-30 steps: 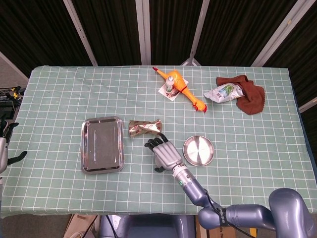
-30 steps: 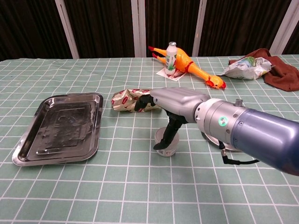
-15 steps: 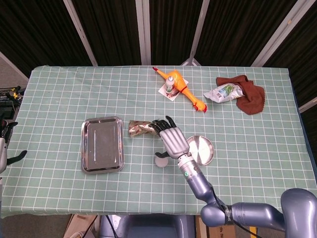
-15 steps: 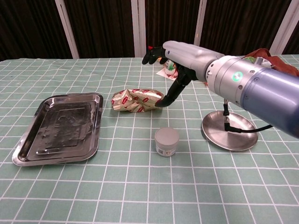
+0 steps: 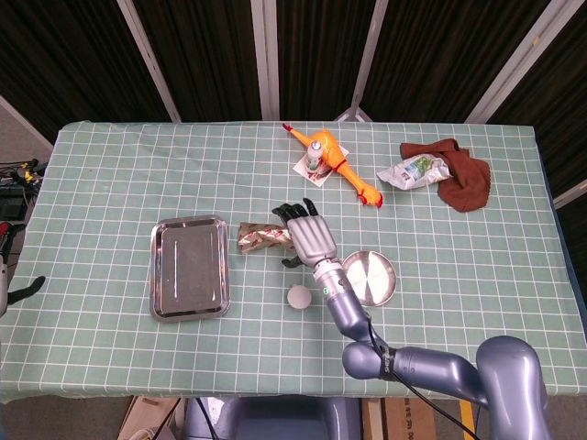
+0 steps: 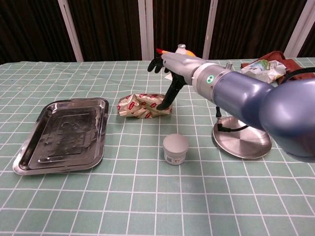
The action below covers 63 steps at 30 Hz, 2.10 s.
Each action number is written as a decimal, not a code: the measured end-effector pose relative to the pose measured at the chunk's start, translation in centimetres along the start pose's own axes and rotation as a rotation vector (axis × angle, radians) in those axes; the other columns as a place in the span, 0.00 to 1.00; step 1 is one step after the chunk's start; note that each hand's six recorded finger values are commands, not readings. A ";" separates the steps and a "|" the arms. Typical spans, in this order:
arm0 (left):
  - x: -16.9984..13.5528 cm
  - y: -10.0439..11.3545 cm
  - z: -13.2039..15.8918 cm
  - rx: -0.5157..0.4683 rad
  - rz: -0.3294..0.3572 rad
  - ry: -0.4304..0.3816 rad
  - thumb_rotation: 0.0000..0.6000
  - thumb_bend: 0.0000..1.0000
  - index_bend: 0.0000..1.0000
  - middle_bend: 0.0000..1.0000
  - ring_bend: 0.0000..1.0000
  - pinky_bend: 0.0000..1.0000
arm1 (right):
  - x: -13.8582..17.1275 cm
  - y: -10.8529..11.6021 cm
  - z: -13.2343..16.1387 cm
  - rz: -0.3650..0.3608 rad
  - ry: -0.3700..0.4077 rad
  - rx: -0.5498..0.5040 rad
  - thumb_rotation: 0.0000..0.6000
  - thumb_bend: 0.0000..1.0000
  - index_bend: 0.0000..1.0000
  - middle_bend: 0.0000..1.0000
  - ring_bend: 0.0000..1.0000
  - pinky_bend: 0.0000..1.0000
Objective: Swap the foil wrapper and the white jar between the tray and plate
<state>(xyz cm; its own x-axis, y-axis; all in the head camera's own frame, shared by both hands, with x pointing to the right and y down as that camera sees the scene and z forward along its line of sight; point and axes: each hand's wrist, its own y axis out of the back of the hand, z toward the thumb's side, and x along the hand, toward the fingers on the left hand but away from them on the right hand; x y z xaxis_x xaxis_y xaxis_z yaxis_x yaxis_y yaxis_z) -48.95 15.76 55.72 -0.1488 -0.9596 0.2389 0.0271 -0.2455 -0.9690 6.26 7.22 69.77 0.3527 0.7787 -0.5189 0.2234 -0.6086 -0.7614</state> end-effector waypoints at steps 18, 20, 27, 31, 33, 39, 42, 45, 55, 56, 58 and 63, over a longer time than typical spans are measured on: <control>0.3 -0.6 0.1 0.008 -0.022 -0.008 1.00 0.13 0.21 0.00 0.00 0.08 | -3.1 -5.2 0.1 0.021 -0.057 -0.057 1.00 0.17 0.31 0.41 0.45 0.06; 0.3 -0.6 0.0 0.003 -0.022 -0.007 1.00 0.13 0.21 0.00 0.00 0.09 | -3.1 -5.3 0.0 0.005 -0.062 -0.051 1.00 0.23 0.35 0.44 0.49 0.09; 0.4 -0.4 0.0 -0.012 -0.012 -0.007 1.00 0.13 0.22 0.00 0.00 0.10 | -3.3 -5.0 -0.3 -0.066 -0.071 -0.068 1.00 0.40 0.50 0.58 0.63 0.24; 0.4 -0.5 0.0 -0.022 -0.012 -0.008 1.00 0.13 0.23 0.00 0.00 0.10 | -3.1 -4.3 -0.6 -0.120 -0.070 -0.090 1.00 0.45 0.55 0.63 0.69 0.28; 0.4 -0.4 0.1 -0.025 -0.012 -0.009 1.00 0.13 0.23 0.00 0.00 0.10 | -3.0 -4.1 -0.9 -0.134 -0.071 -0.097 1.00 0.46 0.55 0.64 0.69 0.28; 0.4 -0.4 0.0 -0.025 -0.006 -0.008 1.00 0.13 0.23 0.00 0.00 0.10 | -2.6 -3.5 -1.0 -0.158 -0.052 -0.109 1.00 0.47 0.56 0.64 0.69 0.28; 0.5 -0.2 -0.2 -0.028 0.000 -0.003 1.00 0.13 0.23 0.00 0.00 0.10 | -2.3 -2.5 -0.8 -0.185 -0.030 -0.114 1.00 0.47 0.56 0.64 0.69 0.28; 0.5 0.0 -0.4 -0.031 0.008 0.003 1.00 0.13 0.23 0.00 0.00 0.10 | -1.8 -1.4 -0.8 -0.211 -0.012 -0.110 1.00 0.47 0.57 0.64 0.69 0.28; 0.2 -0.4 0.5 -0.016 0.000 -0.024 1.00 0.13 0.23 0.00 0.00 0.10 | 2.9 4.2 -4.7 -0.276 0.020 -0.059 1.00 0.47 0.58 0.64 0.69 0.28; 0.1 -0.5 0.6 -0.013 -0.003 -0.029 1.00 0.13 0.23 0.00 0.00 0.10 | 3.6 4.6 -5.4 -0.279 0.016 -0.050 1.00 0.47 0.58 0.64 0.69 0.28; 0.0 -0.7 0.9 -0.008 -0.010 -0.037 1.00 0.13 0.23 0.00 0.00 0.10 | 5.4 5.4 -7.3 -0.278 0.000 -0.026 1.00 0.47 0.58 0.64 0.69 0.28; -0.1 -0.9 1.2 -0.006 -0.015 -0.043 1.00 0.13 0.23 0.00 0.00 0.10 | 9.6 6.3 -11.9 -0.270 -0.058 0.038 1.00 0.47 0.58 0.64 0.69 0.28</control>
<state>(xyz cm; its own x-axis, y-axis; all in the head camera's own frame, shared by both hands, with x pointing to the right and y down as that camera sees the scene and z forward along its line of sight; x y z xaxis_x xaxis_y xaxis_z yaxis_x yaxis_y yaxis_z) -47.78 15.87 56.62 -0.1069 -0.9608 0.2557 0.0193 -0.2591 -0.9656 21.90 9.00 64.62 0.2325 0.9199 -0.3157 0.2674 -0.3726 -0.8886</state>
